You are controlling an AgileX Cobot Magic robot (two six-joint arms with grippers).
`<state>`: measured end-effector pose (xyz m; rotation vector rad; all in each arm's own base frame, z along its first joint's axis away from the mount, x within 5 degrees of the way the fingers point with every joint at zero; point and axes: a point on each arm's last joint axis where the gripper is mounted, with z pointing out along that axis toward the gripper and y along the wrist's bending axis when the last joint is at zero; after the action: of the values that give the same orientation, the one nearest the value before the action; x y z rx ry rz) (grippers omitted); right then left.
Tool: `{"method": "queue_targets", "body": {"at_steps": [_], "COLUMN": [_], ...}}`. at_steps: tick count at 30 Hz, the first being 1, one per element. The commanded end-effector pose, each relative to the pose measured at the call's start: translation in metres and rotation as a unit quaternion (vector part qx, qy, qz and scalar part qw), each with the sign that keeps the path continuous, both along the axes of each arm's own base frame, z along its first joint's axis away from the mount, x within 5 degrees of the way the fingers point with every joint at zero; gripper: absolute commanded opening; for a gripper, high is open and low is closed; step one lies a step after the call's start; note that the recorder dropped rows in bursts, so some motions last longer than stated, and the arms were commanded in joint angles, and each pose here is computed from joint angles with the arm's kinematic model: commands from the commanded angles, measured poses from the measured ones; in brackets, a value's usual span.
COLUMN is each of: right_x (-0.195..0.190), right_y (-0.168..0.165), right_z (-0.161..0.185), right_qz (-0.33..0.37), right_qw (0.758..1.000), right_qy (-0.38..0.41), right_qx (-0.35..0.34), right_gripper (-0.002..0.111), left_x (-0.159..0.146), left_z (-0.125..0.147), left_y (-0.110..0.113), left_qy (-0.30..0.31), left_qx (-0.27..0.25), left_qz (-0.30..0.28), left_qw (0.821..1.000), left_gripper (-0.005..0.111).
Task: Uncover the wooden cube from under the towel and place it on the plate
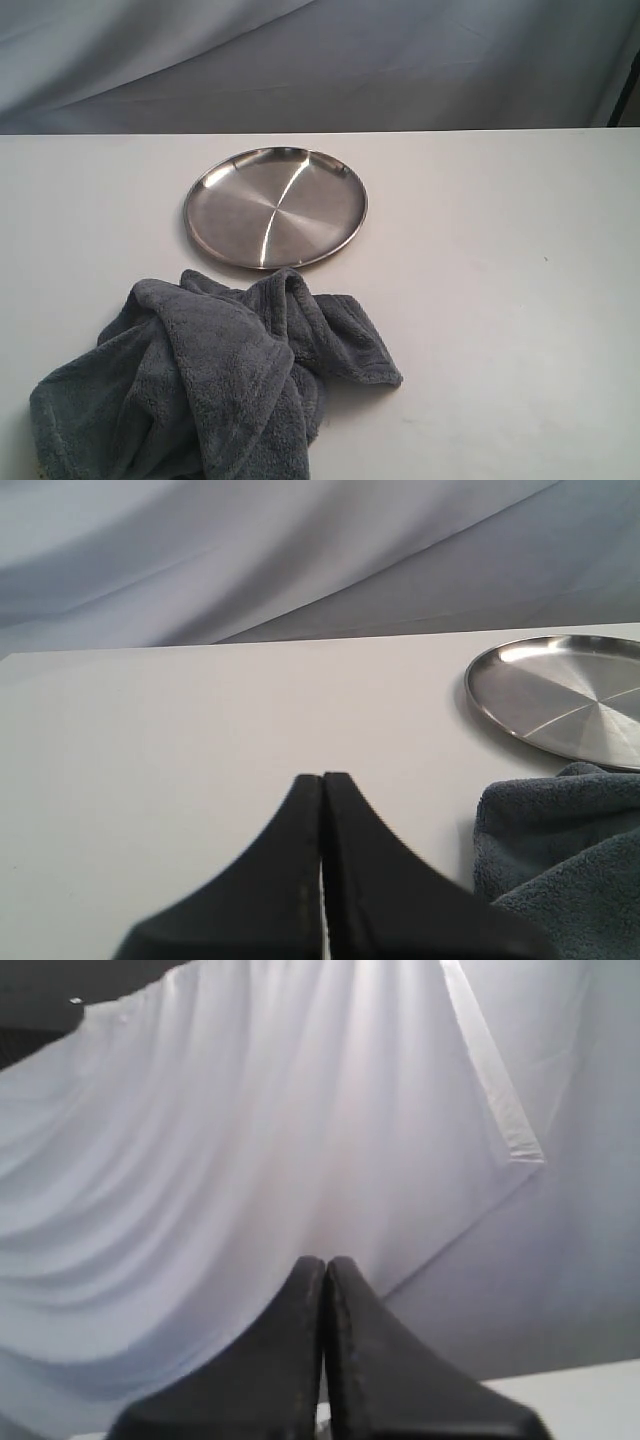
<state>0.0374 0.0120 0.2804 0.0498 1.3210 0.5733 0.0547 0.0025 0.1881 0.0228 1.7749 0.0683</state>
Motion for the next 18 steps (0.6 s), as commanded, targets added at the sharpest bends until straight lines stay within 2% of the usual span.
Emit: {"method": "queue_targets", "body": {"at_steps": [1,5,10,14,18], "right_x": [-0.007,-0.009,0.003,0.018,0.041], "right_y": [-0.003,-0.006,-0.005,0.003,0.021], "right_z": [0.019,0.025,0.029,0.036,0.057], "right_qz": [0.016,0.009,0.024,0.003,0.038], "right_qw": [0.998,0.995,0.989,0.993,0.996], "right_qy": [-0.054,-0.084,-0.063,-0.107,-0.084], "right_qx": [0.03,0.054,0.135,0.058,-0.008], "right_gripper": [0.0,0.0,0.0,0.0,0.0], "left_x": [0.0,0.0,0.0,0.0,0.0], "left_z": [0.0,0.0,0.0,0.0,0.0], "left_y": [0.0,0.0,0.0,0.0,0.0], "left_qy": [-0.005,-0.005,-0.005,-0.005,-0.005], "left_qx": [0.002,0.002,0.002,0.002,0.002], "left_qz": [-0.003,-0.003,-0.003,-0.003,-0.003], "left_qw": [1.0,1.0,1.0,1.0,1.0], "left_gripper": [0.0,0.0,0.0,0.0,0.0]}}
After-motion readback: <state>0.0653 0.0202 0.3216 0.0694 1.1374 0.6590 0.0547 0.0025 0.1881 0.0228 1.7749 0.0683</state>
